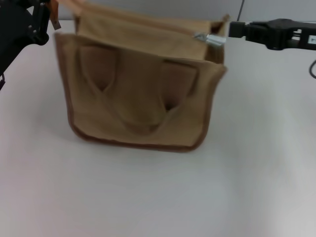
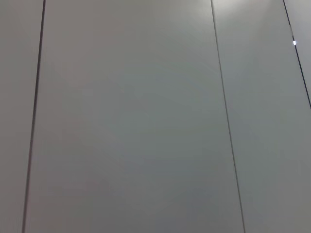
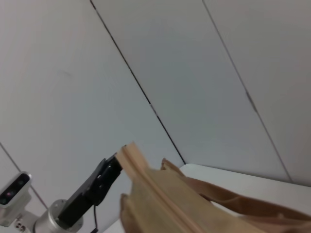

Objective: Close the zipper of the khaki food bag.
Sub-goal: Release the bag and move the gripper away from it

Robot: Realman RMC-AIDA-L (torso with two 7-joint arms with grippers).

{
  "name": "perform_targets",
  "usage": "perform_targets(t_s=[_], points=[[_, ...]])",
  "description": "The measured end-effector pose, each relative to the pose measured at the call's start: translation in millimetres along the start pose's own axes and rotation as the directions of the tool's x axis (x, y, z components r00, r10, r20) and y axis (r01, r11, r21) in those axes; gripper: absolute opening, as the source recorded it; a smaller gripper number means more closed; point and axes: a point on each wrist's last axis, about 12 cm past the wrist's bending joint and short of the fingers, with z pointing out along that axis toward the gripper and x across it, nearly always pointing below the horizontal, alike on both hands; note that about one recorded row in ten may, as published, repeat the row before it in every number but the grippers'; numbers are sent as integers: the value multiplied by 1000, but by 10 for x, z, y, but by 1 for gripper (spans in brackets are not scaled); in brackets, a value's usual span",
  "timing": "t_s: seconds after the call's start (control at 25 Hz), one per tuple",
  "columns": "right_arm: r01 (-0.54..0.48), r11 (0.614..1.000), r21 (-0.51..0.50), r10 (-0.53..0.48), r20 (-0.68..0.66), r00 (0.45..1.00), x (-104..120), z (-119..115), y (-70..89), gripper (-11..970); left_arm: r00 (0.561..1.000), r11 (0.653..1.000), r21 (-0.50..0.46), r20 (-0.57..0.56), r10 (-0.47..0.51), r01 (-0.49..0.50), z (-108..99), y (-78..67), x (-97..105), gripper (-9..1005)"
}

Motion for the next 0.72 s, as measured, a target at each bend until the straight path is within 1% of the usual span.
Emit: perform_targets(t_s=[0.2,0.48,0.64,0.72], points=[[-2,1000,0,2,8,1000,24,-67,-9,0,1000,1000,-1,-1,-2,2,-3,0,2,116],[5,999,-38,-5,1,1000,20,-113,17,68,1000,1000,4,-2,-3,3,7,-8,5,118],[32,996,-81,-33,-12,999,42,-121,48,106,1000,1000,7,-2,-4,4,15,-13,6,120],[41,995,-87,-42,-13,999,48,-121,53,125,1000,1000,7,-2,-6,6,16,-13,6,121]])
